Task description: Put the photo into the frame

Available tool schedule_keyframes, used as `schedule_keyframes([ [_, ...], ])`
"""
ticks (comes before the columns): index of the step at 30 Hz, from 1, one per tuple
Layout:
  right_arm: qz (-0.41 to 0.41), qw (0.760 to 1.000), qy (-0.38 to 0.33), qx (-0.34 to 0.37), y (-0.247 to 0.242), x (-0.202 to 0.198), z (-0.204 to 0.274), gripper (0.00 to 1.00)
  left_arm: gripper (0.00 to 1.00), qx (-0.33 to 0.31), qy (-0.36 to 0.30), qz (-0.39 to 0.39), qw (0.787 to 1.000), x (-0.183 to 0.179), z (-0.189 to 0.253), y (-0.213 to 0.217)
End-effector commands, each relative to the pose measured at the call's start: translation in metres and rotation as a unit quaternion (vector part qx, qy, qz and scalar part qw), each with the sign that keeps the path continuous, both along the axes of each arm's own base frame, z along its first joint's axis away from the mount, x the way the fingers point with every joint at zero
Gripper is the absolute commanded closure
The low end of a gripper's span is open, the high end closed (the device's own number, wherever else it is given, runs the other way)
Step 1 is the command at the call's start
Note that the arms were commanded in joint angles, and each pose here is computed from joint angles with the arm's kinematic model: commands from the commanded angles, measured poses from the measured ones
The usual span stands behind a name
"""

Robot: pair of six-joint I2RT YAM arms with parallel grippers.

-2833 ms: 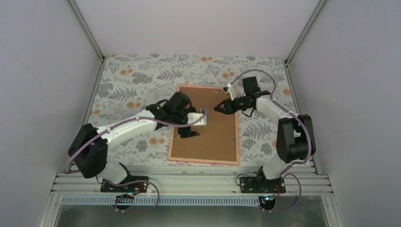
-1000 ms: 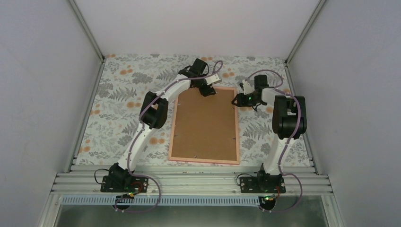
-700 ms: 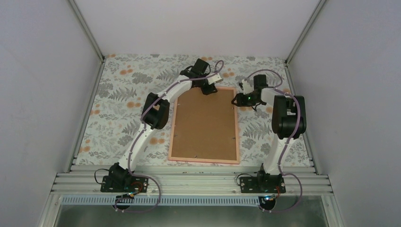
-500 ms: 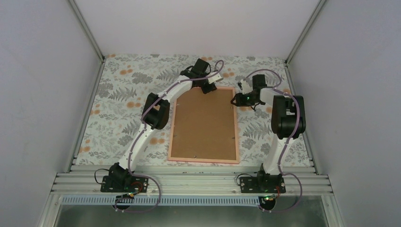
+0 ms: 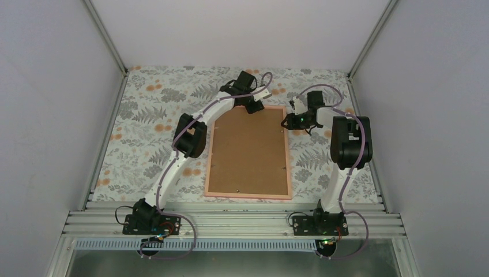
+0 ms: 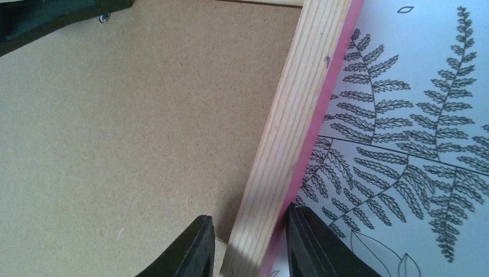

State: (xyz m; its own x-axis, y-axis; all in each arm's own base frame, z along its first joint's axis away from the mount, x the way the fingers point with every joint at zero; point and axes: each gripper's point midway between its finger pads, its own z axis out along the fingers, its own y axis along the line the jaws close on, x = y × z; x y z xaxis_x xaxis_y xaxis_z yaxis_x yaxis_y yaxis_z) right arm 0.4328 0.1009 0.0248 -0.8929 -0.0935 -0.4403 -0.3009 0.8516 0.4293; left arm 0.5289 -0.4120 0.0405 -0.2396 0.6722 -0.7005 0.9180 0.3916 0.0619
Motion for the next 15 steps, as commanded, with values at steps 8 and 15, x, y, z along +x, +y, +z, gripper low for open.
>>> schedule_keyframes([
  [8, 0.012, 0.999, 0.025, 0.027, 0.015, -0.01, -0.003, 0.63, 0.22, -0.045, -0.059, 0.029, 0.997, 0.012, 0.093, -0.003],
  [15, 0.008, 0.998, -0.033, 0.047, 0.003, 0.008, 0.047, 0.36, 0.0, -0.026, -0.068, -0.007, 0.997, -0.017, 0.137, 0.024],
])
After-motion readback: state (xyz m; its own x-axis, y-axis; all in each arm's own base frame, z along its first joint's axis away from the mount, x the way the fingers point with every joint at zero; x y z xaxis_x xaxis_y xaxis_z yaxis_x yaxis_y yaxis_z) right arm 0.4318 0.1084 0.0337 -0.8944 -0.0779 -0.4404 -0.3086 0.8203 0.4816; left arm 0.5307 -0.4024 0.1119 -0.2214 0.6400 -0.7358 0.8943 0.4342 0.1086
